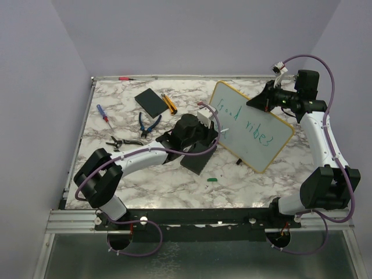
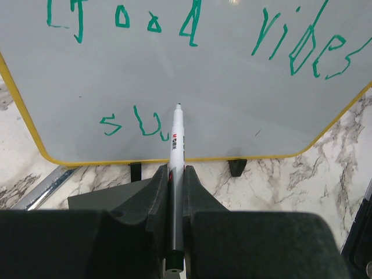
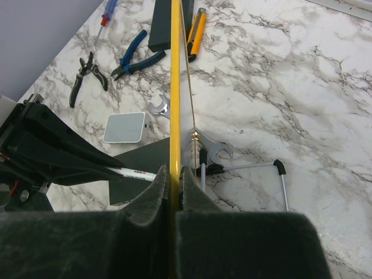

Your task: Write a sentence on the whiteboard

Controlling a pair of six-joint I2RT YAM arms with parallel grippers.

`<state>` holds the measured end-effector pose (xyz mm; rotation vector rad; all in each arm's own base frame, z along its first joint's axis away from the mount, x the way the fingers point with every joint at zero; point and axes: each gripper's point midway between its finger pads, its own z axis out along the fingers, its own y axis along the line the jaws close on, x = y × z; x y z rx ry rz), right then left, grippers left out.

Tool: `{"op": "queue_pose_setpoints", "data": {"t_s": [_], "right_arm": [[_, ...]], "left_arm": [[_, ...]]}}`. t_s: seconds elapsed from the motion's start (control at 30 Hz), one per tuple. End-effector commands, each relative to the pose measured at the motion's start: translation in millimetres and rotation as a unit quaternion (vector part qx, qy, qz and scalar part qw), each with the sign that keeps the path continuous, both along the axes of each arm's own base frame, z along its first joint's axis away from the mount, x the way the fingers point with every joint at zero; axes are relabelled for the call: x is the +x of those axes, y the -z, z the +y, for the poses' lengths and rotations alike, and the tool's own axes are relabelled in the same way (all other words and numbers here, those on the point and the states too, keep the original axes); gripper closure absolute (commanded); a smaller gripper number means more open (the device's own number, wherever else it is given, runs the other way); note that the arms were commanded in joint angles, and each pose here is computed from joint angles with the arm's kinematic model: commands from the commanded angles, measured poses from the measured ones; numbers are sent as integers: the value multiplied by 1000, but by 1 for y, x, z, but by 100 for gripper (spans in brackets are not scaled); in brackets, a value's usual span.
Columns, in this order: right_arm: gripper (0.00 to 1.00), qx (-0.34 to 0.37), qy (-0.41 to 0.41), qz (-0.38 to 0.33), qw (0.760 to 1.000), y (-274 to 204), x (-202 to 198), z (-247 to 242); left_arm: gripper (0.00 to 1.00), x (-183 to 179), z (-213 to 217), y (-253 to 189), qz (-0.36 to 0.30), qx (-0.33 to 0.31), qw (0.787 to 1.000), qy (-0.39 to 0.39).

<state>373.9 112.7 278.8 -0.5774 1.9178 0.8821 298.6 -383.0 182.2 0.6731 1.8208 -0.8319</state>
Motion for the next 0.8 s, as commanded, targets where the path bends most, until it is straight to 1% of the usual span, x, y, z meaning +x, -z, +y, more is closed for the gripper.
{"op": "queue_pose_setpoints", "data": {"t_s": [0.0,0.53,0.77], "right_arm": [[99,15,-21,45,999,16,-16,10],[99,14,-21,46,999,16,-15,9],[99,14,-20,46,999,17,-15,9]], "left_arm": [[100,5,-12,-10,-13,-8,1000,10],[100,10,-20,3,-1,-1,1000,7],[100,1,-29,8,-6,7,999,31]]}}
